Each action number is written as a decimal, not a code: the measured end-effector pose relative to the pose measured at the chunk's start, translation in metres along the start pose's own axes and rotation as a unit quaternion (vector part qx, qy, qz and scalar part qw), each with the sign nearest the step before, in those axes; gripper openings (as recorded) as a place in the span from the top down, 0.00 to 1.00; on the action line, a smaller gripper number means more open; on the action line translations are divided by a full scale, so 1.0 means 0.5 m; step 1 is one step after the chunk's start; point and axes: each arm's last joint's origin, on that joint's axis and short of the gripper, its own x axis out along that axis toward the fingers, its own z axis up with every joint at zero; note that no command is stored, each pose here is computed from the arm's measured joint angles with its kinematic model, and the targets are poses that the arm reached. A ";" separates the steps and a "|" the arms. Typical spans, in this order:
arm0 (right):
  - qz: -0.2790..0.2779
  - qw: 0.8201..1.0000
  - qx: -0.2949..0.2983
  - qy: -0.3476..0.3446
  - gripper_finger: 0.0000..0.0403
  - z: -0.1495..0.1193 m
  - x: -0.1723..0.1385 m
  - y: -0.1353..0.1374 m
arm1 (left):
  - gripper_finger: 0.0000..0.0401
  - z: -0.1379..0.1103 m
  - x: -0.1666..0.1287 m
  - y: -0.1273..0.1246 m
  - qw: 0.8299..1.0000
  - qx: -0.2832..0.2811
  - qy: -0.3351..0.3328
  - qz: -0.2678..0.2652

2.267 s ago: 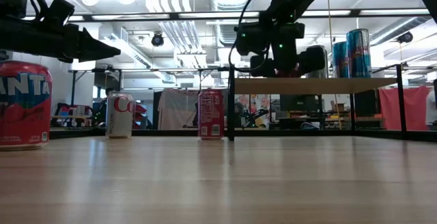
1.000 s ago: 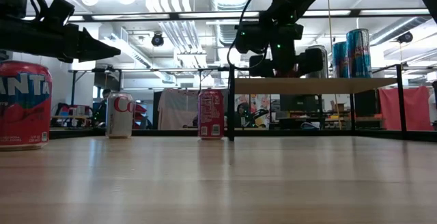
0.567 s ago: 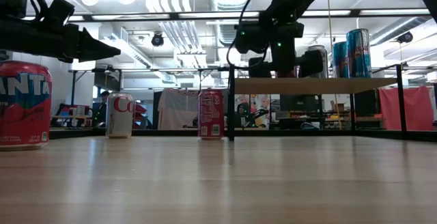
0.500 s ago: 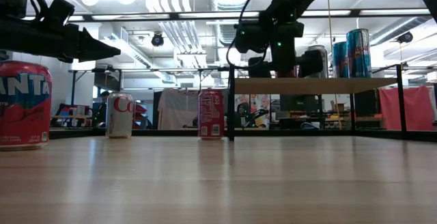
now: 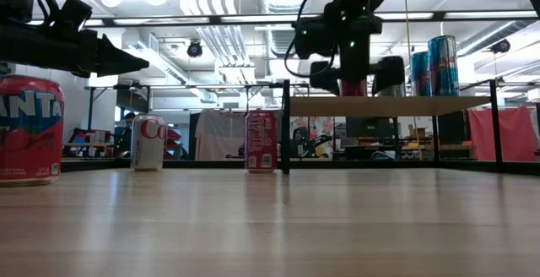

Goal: Place canned beverage on shelf
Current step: Put the bottom red soda can on the shelf

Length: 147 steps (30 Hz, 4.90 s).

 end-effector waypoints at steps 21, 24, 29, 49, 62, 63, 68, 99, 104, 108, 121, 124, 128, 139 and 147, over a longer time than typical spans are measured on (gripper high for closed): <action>0.150 0.938 0.008 0.313 0.13 0.160 -0.153 -0.144 | 0.01 0.000 0.000 0.000 1.000 0.000 0.000 0.000; 0.148 0.936 0.003 0.319 0.13 0.166 -0.157 -0.156 | 0.01 0.000 0.000 0.000 1.000 0.000 0.000 0.000; 0.168 0.912 -0.016 0.374 0.13 0.172 -0.166 -0.170 | 0.01 0.000 0.000 0.000 1.000 0.000 0.000 0.000; 0.243 0.889 0.007 0.388 0.13 0.218 -0.180 -0.197 | 0.01 0.000 0.000 0.000 1.000 0.000 0.000 0.000; 0.298 0.911 0.053 0.279 0.13 0.280 -0.170 -0.211 | 0.01 0.000 0.000 0.000 1.000 0.000 0.000 0.000; 0.289 0.910 0.058 0.292 0.13 0.278 -0.163 -0.209 | 0.01 0.000 0.000 0.000 1.000 0.000 0.000 0.000; 0.276 0.903 0.049 0.326 0.13 0.268 -0.127 -0.185 | 0.01 0.000 0.000 0.000 1.000 0.000 0.000 0.000; 0.154 0.888 -0.048 0.430 0.13 0.404 -0.044 -0.067 | 0.01 0.000 0.000 0.000 1.000 0.000 0.000 0.000; 0.157 0.892 -0.047 0.421 0.13 0.422 -0.032 -0.084 | 0.01 0.000 0.000 0.000 1.000 0.000 0.000 0.000; 0.157 0.895 -0.043 0.416 0.13 0.430 -0.018 -0.089 | 0.01 0.000 0.000 0.000 1.000 0.000 0.000 0.000; 0.188 0.902 -0.010 0.388 0.13 0.442 -0.003 -0.071 | 0.01 0.000 0.000 0.000 1.000 0.000 0.000 0.000; 0.188 0.902 -0.010 0.388 0.13 0.442 -0.002 -0.071 | 0.01 0.000 0.000 0.000 1.000 0.000 0.000 0.000; 0.175 0.906 0.000 0.385 0.13 0.442 0.001 -0.073 | 0.01 0.000 0.000 0.000 1.000 0.000 0.000 0.000; 0.122 0.919 0.013 0.374 0.13 0.423 0.020 -0.066 | 0.01 0.000 0.000 0.000 1.000 0.000 0.000 0.000; 0.116 0.919 -0.002 0.378 0.13 0.398 0.054 -0.032 | 0.01 0.000 0.000 0.000 1.000 0.000 0.000 0.000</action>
